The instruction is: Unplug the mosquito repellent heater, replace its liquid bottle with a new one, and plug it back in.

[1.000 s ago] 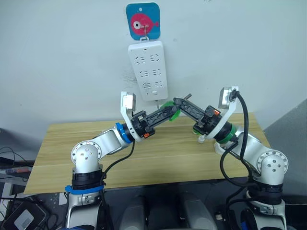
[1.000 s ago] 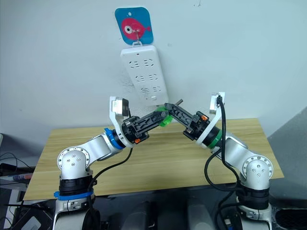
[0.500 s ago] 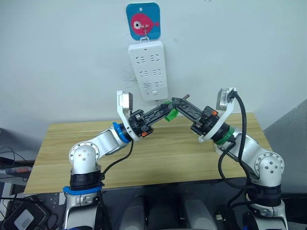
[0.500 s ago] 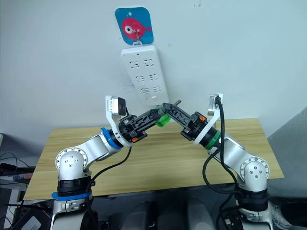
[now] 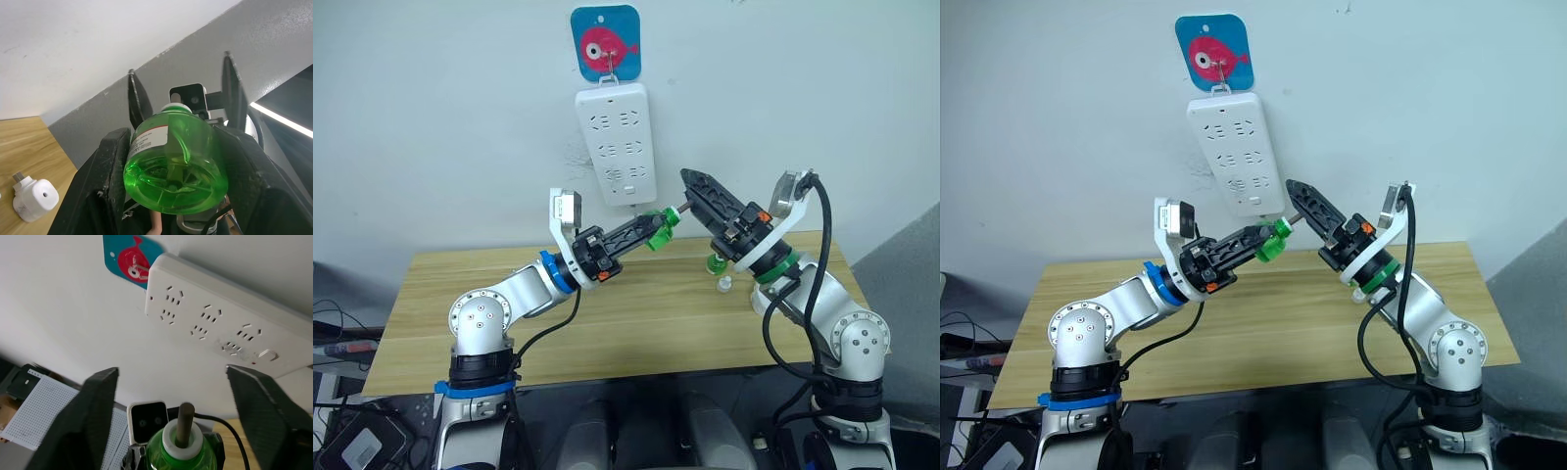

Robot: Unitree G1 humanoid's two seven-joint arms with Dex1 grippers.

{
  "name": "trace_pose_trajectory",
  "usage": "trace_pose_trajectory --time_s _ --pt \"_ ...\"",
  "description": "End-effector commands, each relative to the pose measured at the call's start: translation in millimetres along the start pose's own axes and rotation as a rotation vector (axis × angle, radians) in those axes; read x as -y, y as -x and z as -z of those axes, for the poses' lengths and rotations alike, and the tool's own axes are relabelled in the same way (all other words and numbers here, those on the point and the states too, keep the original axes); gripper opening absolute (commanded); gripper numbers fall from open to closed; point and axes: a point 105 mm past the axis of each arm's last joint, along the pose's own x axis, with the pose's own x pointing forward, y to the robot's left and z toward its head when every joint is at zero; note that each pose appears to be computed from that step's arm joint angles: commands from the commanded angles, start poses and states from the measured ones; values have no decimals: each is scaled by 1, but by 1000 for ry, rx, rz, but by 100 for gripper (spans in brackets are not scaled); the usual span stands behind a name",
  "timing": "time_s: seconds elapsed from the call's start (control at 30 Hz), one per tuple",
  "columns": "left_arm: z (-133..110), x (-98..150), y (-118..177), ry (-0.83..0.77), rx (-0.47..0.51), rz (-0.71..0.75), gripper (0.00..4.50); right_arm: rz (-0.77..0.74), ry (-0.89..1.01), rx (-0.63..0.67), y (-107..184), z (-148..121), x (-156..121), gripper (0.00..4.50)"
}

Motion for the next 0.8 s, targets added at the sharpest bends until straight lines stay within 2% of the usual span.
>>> trace_pose_trajectory --time_s 0.03,0.1,0.2,0.33,0.37,0.57,0.73,0.8 --pt "1 6 2 -3 -24 27 235 29 101 69 11 -23 -2 450" --pt "2 2 4 -14 -40 1 235 111 232 43 20 -34 9 450" --pt "9 -9 13 -90 -118 -67 235 262 538 -167 41 -31 30 450" --pt "27 -28 28 -323 -313 -132 235 675 895 -452 87 -42 93 450" --pt "30 -30 30 -363 -351 -125 235 726 941 -508 96 -43 102 450" --pt "48 -32 36 -490 -486 -42 235 921 901 -685 124 -34 132 450" --pt "62 -30 40 -535 -563 15 235 1046 775 -714 128 -37 154 450" --pt "66 -29 42 -540 -576 26 235 1083 753 -771 133 -37 167 450"
